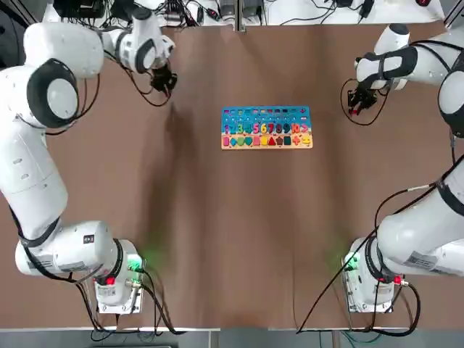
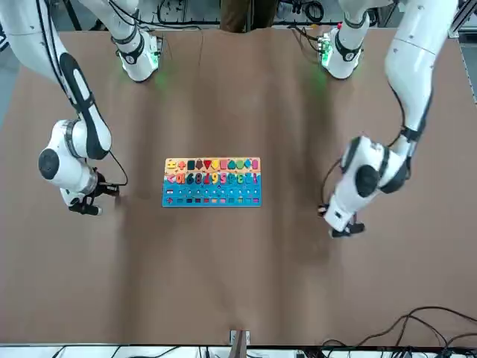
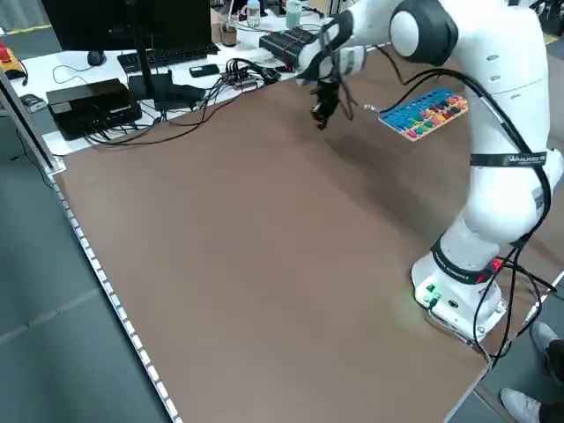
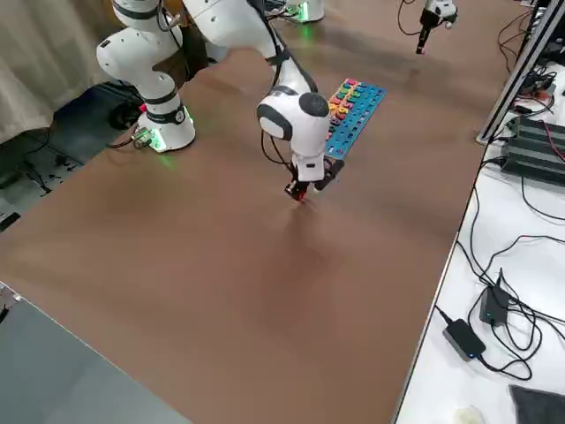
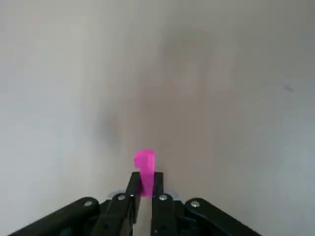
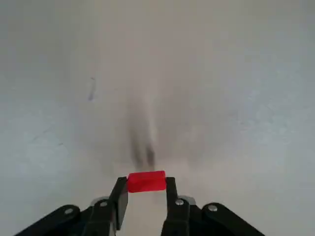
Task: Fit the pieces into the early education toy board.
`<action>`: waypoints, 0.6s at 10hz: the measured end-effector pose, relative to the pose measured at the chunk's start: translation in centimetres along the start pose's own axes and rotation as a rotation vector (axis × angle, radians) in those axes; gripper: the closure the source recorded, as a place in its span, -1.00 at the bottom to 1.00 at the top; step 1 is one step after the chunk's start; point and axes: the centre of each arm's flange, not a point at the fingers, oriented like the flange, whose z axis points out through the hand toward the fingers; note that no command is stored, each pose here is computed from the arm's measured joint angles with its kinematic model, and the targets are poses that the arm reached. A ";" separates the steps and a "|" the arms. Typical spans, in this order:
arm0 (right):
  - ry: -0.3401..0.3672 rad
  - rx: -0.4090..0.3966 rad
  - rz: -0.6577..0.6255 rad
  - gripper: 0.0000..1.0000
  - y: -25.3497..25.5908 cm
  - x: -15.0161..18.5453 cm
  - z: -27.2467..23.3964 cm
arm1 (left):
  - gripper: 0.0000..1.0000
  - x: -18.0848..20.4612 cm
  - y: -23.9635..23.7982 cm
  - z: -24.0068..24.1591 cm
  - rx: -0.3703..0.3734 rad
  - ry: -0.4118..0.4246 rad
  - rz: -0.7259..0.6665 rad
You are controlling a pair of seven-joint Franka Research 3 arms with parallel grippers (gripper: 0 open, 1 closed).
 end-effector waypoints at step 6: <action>-0.009 0.042 0.003 0.29 -12.8 -2.8 -0.6 | 0.73 -10.0 17.4 -2.0 -0.028 0.043 0.027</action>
